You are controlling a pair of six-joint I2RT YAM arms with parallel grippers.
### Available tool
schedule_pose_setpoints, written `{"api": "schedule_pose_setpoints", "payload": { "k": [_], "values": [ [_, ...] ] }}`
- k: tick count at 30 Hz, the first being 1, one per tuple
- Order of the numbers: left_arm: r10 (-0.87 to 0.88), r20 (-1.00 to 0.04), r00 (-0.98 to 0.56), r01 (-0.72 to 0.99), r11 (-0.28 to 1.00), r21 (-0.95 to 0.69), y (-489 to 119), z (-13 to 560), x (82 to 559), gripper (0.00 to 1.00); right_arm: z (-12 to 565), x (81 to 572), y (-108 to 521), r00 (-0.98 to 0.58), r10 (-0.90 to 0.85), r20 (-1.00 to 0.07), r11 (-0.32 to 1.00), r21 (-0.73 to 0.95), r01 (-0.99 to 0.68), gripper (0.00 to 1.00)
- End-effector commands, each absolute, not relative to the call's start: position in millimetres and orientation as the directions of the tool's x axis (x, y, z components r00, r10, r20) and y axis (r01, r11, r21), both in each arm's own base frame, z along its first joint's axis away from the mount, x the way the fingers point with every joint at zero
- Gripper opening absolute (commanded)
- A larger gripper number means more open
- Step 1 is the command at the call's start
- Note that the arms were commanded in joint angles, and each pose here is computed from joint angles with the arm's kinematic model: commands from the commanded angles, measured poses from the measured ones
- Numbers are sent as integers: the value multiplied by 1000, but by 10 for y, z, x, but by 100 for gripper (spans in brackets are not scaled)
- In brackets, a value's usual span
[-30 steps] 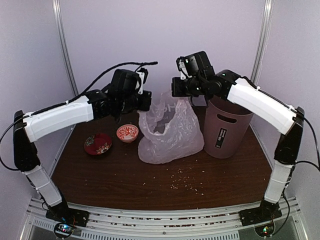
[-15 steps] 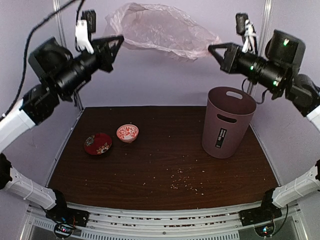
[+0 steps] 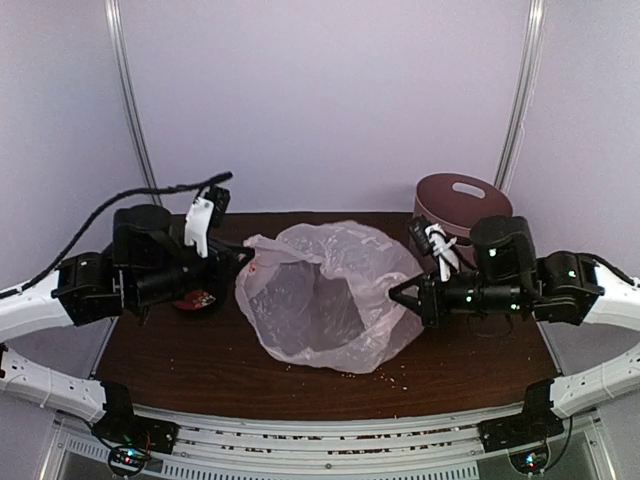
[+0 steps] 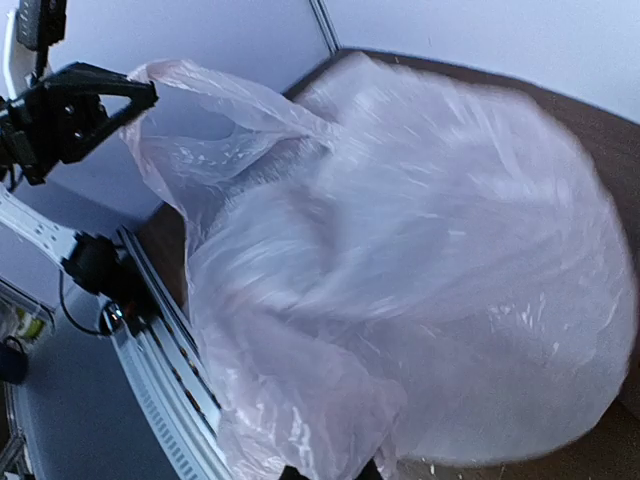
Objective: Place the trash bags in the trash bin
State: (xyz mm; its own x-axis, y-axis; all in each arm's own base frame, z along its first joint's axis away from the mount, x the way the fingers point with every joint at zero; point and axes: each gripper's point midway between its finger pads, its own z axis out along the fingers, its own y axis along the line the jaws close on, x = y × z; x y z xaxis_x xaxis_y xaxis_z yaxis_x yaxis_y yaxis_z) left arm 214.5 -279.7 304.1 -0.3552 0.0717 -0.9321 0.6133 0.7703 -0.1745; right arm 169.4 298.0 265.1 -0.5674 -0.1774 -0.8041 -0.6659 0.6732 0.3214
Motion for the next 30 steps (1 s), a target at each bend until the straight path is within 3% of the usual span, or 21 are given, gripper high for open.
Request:
{"api": "schedule_pose_setpoints", "payload": {
  "k": [1, 4, 7, 11, 15, 19, 24, 27, 30],
  "values": [
    [99, -962, -253, 600, 796, -76, -2835, 3408, 2321, 0, 3036, 1816, 3210, -521, -149, -840, 648, 316, -694, 0],
    [112, -963, -243, 632, 772, -69, -3024, 3555, 2361, 0, 3329, 1962, 3387, -499, -131, -857, 658, 301, -690, 0],
    [63, -964, -258, 596, 796, -107, -3138, 3688, 2509, 0, 3556, 2318, 3398, -496, -81, -864, 748, 276, -603, 0],
    [-3, -963, -269, 565, 809, -160, -3326, 3792, 2902, 0, 3671, 3014, 3210, -512, -2, -859, 866, 255, -431, 0],
    [-38, -984, -174, 524, 842, -125, -3385, 4290, 3312, 0, 4208, 3460, 3174, -440, 100, -892, 871, 292, -394, 0],
    [-95, -993, 70, 478, 877, -50, -3276, 5398, 3417, 0, 5203, 3453, 3204, -278, 173, -945, 824, 293, -485, 0],
    [-250, -912, 326, 543, 839, -36, -2987, 6662, 2966, 0, 6185, 3043, 3004, -99, 303, -948, 730, 298, -615, 0],
    [-241, -882, 404, 536, 844, 15, -2874, 6867, 2709, 0, 6458, 2732, 2840, -37, 364, -930, 678, 293, -675, 0],
    [-154, -923, 353, 524, 850, 59, -2887, 6493, 2728, 0, 6102, 2733, 2872, -86, 307, -948, 696, 285, -659, 0]
  ]
}}
